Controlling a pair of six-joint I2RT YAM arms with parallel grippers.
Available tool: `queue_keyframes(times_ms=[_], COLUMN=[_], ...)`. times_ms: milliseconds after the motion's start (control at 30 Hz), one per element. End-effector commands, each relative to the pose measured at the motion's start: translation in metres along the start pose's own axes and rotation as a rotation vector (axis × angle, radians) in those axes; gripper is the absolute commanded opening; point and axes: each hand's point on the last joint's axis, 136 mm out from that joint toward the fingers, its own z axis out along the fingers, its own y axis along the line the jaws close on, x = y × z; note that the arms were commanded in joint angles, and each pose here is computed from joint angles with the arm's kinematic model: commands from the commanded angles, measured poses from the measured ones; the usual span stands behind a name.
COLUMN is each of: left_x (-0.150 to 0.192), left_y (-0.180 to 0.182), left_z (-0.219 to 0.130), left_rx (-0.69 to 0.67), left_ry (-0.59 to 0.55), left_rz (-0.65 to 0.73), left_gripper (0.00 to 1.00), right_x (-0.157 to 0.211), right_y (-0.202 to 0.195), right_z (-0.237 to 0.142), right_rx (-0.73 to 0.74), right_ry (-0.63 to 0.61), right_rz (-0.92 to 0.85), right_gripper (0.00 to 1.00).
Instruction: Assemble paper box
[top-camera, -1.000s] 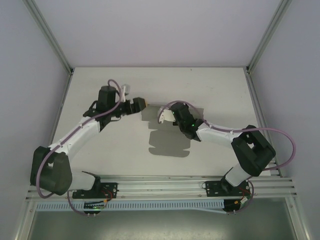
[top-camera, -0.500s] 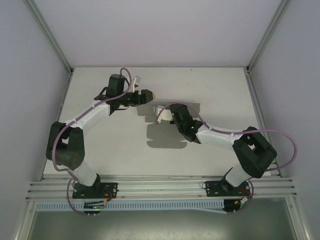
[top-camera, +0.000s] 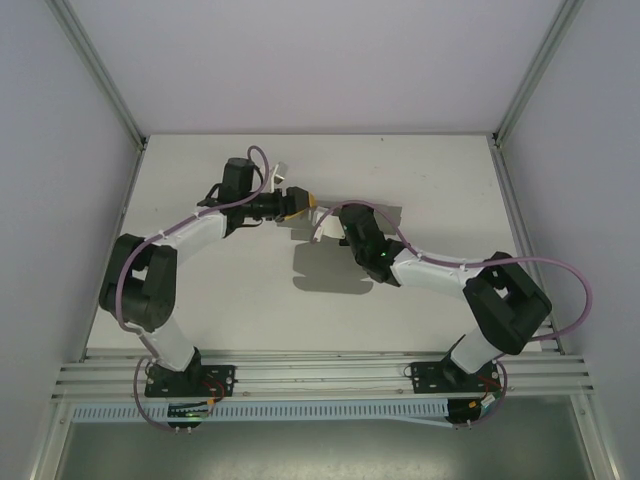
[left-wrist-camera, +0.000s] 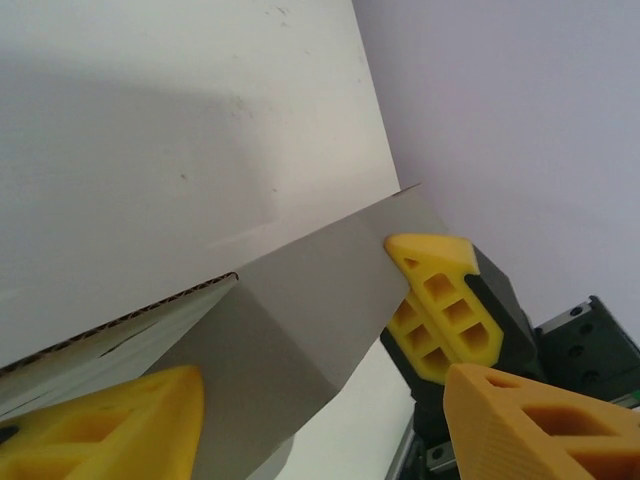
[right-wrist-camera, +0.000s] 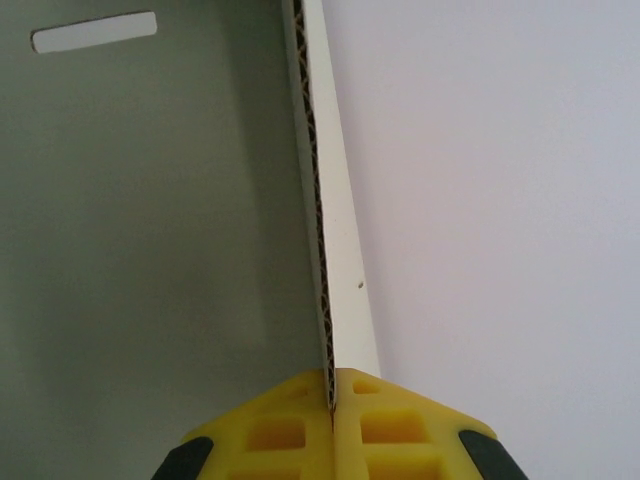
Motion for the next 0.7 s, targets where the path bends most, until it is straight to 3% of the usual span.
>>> queue_keyframes(times_ms=[0,233,433,667], left_x=[0.004,0.003,0.000,0.000], left_y=[-0.016,-0.020,-0.023,-0.021], left_z=[0.012,0.033,0.038,0.038], left_rx=[0.106,0.175,0.171,0.166], left_ry=[0.032,0.063,0.052,0.045], left_rz=[0.000,-0.017,-0.004,-0.012], left_gripper=[0.61,0.49,0.24,0.21], right_x=[-0.022,-0.031,-0.033,-0.028], right_y=[-0.017,-0.008,-0.007,0.001], right_z=[-0.002,-0.003,-0.005,-0.009], right_rx=[0.060,0.055,0.048,0.028], right_ry=[-0.070,-0.130,-0.146,-0.142], right_rz=[0.103,0.090,0.107,0.129], right_gripper=[0.00,0.00,0.00,0.00])
